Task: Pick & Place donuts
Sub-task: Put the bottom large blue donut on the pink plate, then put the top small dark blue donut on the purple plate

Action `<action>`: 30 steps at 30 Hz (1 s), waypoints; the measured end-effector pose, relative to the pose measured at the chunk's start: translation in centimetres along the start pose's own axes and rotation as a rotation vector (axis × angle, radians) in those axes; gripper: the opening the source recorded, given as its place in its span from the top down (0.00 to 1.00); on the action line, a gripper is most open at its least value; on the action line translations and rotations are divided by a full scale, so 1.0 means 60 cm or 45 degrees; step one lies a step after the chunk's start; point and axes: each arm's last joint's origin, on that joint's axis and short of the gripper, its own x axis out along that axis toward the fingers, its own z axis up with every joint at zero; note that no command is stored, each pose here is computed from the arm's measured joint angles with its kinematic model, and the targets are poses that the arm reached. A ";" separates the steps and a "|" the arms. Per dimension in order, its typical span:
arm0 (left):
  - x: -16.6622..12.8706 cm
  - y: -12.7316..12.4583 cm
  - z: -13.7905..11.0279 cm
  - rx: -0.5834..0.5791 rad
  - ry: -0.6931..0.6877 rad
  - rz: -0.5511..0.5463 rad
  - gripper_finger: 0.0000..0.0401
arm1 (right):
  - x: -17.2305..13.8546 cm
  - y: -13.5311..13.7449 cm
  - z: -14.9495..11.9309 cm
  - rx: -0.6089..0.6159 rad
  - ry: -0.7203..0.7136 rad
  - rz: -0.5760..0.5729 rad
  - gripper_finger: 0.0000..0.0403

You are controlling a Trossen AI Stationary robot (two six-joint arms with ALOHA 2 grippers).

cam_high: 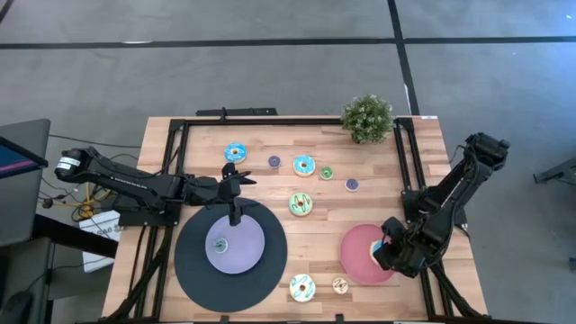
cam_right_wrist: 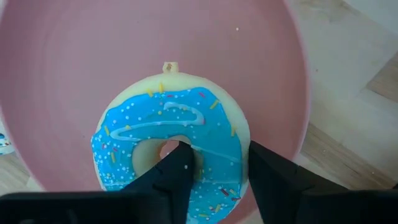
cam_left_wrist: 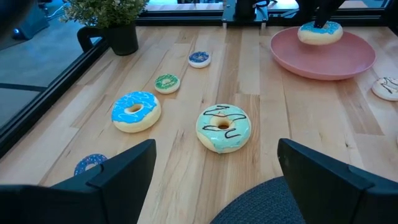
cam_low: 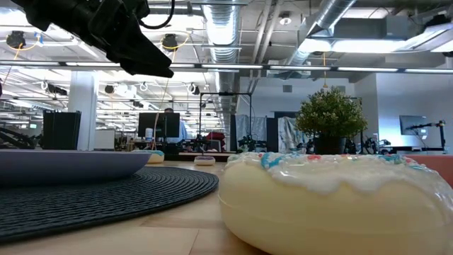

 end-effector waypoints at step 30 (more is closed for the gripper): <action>0.000 0.002 0.000 0.017 -0.003 0.042 0.18 | -0.072 -0.030 0.040 -0.221 -0.391 0.278 0.36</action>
